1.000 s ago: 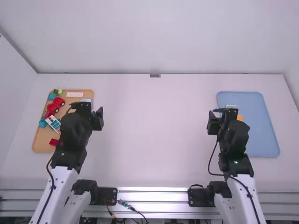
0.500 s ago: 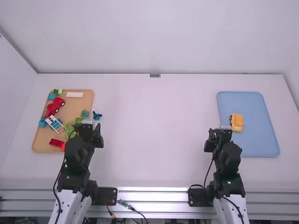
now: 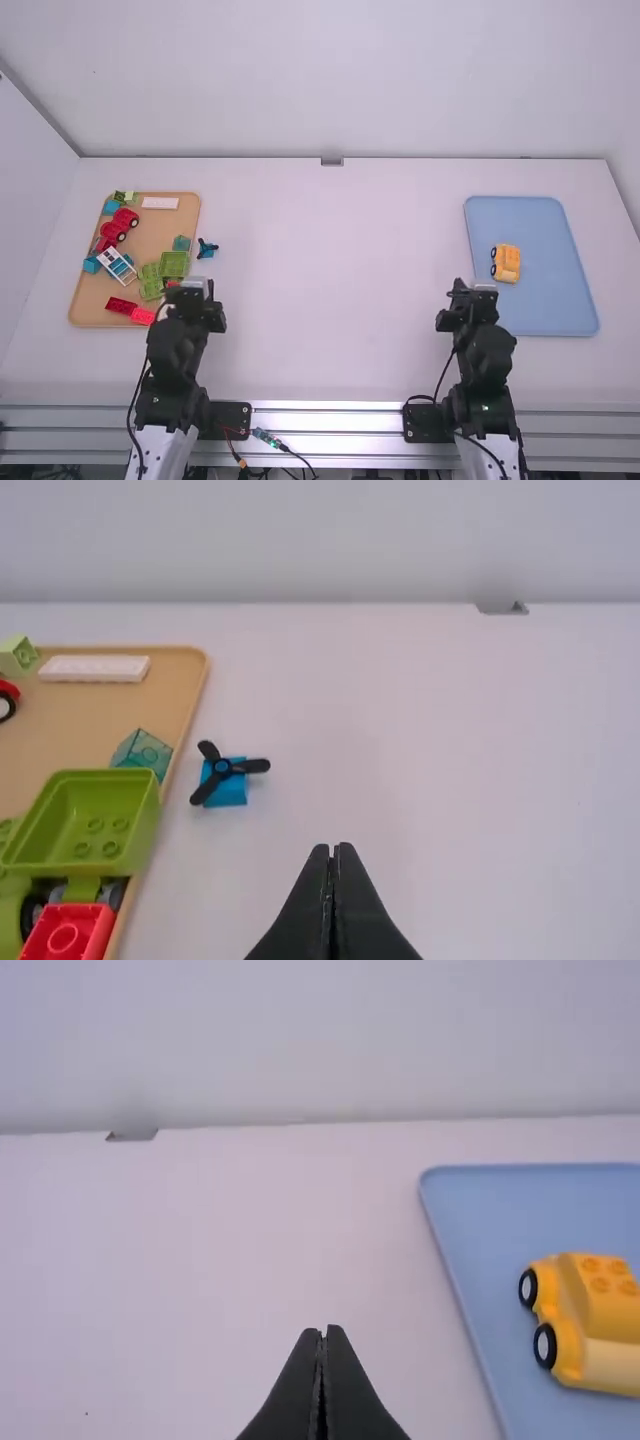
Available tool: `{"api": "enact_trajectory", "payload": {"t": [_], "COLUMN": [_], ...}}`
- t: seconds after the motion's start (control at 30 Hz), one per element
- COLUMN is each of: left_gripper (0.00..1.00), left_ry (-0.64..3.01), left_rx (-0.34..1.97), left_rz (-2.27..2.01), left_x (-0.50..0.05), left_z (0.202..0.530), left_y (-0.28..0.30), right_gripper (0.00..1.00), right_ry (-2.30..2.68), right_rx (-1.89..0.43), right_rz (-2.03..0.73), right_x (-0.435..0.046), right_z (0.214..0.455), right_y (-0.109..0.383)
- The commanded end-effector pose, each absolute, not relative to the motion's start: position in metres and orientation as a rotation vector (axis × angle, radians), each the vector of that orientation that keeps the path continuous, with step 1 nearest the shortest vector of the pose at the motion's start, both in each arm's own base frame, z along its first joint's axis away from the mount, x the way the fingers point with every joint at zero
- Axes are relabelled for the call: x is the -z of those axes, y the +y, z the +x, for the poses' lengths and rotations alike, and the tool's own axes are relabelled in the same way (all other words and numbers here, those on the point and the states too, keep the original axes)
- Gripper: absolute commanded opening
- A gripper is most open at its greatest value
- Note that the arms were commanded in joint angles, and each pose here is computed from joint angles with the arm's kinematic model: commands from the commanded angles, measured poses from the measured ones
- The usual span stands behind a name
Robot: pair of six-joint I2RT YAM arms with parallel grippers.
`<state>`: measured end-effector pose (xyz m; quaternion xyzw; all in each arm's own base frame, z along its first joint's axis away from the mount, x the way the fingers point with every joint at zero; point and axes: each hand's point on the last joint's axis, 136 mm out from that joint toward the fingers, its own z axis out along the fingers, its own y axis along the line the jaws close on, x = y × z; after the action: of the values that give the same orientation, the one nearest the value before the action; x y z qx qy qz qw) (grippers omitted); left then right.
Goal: Assemble lego blocks to make yellow taxi
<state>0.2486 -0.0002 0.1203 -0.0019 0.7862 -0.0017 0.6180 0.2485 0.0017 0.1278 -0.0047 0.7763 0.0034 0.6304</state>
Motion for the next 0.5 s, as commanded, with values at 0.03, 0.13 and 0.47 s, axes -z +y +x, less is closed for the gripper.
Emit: {"api": "enact_trajectory", "payload": {"t": [0.03, 0.13, 0.47], "left_gripper": [0.00, 0.00, 0.00], "left_ry": [1.774, 1.741, 1.676], "left_rx": [0.000, 0.000, 0.000], "left_rz": [0.000, 0.000, 0.000], "left_x": [-0.125, -0.133, -0.148], "left_z": [0.248, 0.247, 0.246], "left_y": [0.000, 0.000, 0.000], "right_gripper": [0.00, 0.00, 0.00], "right_ry": [1.749, 1.717, 1.676], "right_rx": [-0.014, -0.014, -0.013], "right_rz": [-0.012, -0.012, -0.012], "right_x": [-0.131, -0.139, -0.148], "right_z": [0.247, 0.247, 0.246], "right_y": [0.003, 0.003, 0.003]}}
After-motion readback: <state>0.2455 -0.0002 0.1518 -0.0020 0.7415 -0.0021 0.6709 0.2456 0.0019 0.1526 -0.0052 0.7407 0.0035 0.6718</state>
